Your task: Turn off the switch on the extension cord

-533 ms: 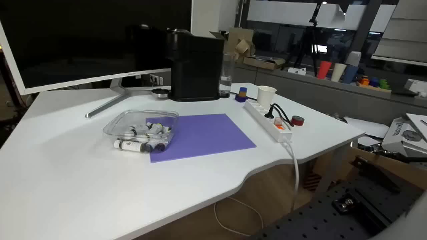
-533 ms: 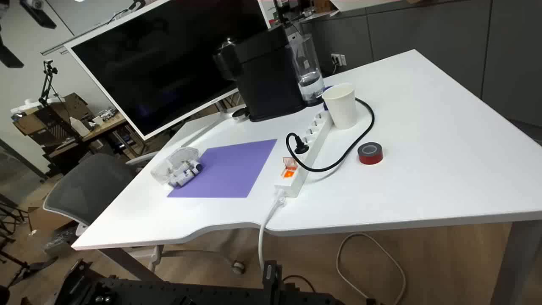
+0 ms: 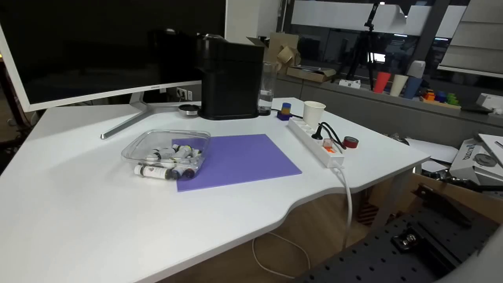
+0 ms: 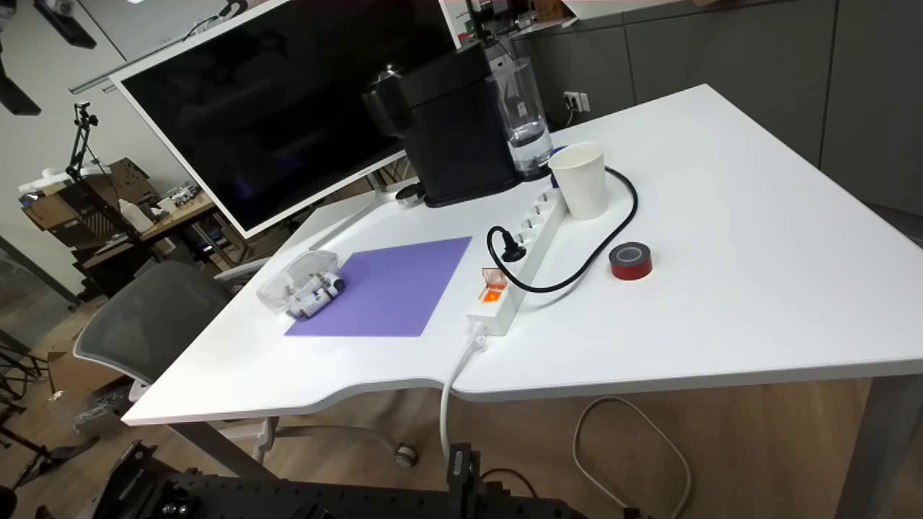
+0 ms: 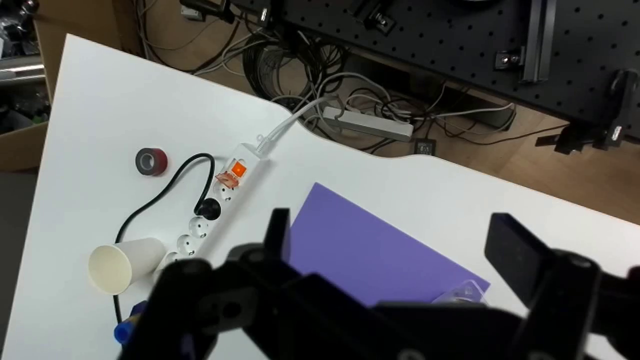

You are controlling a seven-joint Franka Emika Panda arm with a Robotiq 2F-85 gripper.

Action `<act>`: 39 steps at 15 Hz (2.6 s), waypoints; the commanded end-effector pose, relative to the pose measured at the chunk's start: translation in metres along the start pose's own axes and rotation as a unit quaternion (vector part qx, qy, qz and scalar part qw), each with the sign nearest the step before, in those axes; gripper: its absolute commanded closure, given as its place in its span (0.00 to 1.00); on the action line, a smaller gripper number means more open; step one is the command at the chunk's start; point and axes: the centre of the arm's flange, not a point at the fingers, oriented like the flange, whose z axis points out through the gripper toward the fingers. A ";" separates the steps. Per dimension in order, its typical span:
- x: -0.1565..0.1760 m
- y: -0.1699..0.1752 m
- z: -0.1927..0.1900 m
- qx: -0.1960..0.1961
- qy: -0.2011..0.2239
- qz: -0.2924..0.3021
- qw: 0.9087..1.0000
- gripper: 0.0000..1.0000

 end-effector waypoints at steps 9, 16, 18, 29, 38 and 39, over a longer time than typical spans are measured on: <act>0.015 0.025 0.022 -0.067 0.053 0.113 0.990 0.00; 0.046 0.086 0.106 -0.095 0.069 0.225 0.967 0.00; 0.056 0.092 0.131 -0.077 0.071 0.247 0.963 0.00; 0.060 0.085 0.170 -0.034 0.050 0.246 0.967 0.00; 0.055 0.102 0.250 0.012 0.032 0.270 0.962 0.47; 0.055 0.106 0.261 0.012 0.038 0.269 0.962 0.55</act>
